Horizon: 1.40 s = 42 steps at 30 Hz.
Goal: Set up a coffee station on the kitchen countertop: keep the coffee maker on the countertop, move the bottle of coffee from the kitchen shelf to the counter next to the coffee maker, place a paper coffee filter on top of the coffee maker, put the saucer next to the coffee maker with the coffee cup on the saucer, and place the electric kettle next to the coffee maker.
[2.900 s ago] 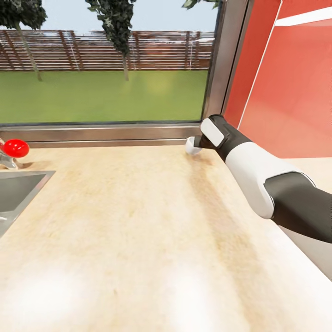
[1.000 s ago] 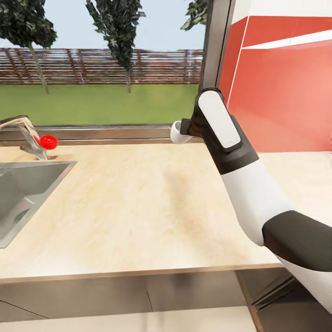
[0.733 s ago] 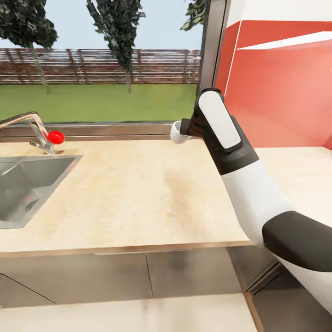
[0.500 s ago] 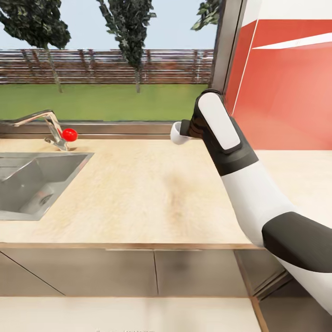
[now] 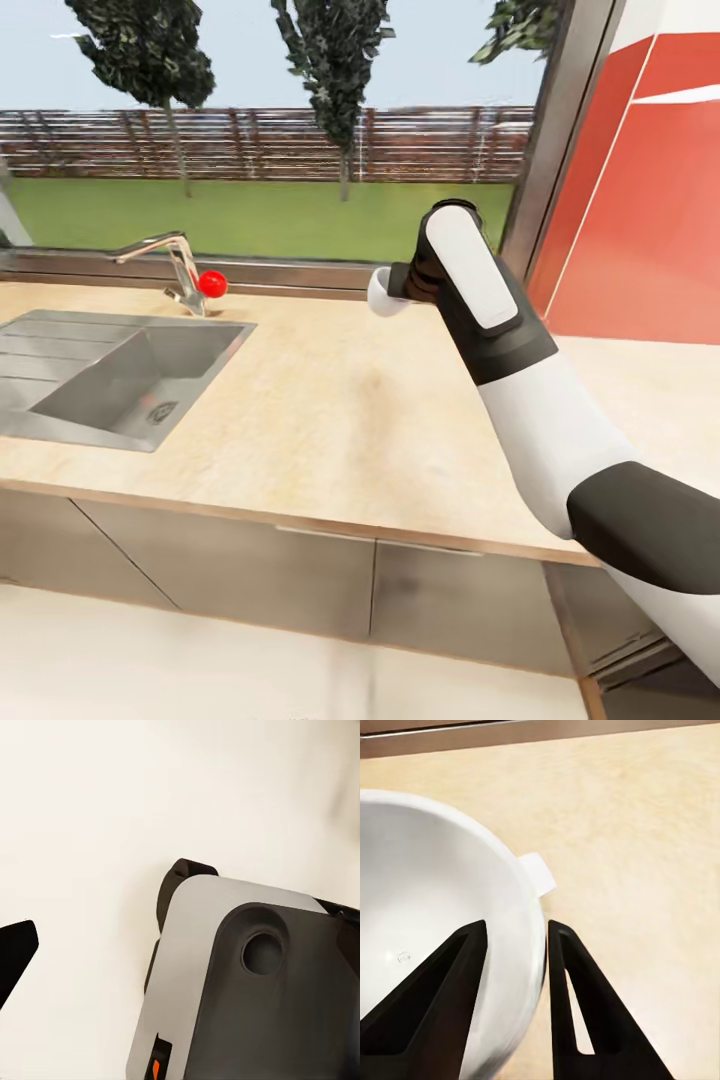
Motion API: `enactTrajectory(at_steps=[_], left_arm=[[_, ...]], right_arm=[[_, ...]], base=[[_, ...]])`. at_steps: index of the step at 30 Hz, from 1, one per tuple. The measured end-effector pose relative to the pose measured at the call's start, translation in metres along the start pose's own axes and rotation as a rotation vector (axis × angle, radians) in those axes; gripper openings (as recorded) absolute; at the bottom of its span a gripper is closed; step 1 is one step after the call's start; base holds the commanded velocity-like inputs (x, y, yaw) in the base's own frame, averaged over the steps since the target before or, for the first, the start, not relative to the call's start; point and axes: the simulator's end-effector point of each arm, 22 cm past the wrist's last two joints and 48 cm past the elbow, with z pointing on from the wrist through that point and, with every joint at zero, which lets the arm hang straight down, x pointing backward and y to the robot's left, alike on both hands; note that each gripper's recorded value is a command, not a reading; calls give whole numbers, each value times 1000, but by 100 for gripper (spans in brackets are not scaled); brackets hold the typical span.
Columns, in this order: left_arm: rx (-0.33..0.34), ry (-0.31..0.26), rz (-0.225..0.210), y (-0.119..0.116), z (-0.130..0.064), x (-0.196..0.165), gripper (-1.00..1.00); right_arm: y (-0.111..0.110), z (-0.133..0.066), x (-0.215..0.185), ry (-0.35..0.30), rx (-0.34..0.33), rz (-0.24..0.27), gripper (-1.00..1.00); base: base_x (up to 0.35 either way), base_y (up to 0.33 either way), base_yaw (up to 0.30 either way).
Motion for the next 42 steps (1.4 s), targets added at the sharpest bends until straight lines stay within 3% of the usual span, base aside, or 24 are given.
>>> enactTrajectory(at_steps=[21, 30, 34, 39, 42], left_arm=[[-1, 0, 0, 0, 0, 0, 100], [-1, 0, 0, 0, 0, 0, 100], [-1, 0, 0, 0, 0, 0, 100], [-1, 0, 0, 0, 0, 0, 100], [0, 0, 0, 0, 0, 0, 100]], right_arm=[[0, 6, 11, 19, 0, -3, -100], [1, 6, 12, 21, -4, -3, -100], [9, 10, 22, 41, -42, -3, -100], [31, 10, 37, 45, -79, -63, -100], [42, 10, 43, 40, -92, -65, -100]], base=[[0, 2, 272], [0, 225, 163], [0, 301, 47], [0, 308, 167], [0, 311, 225]])
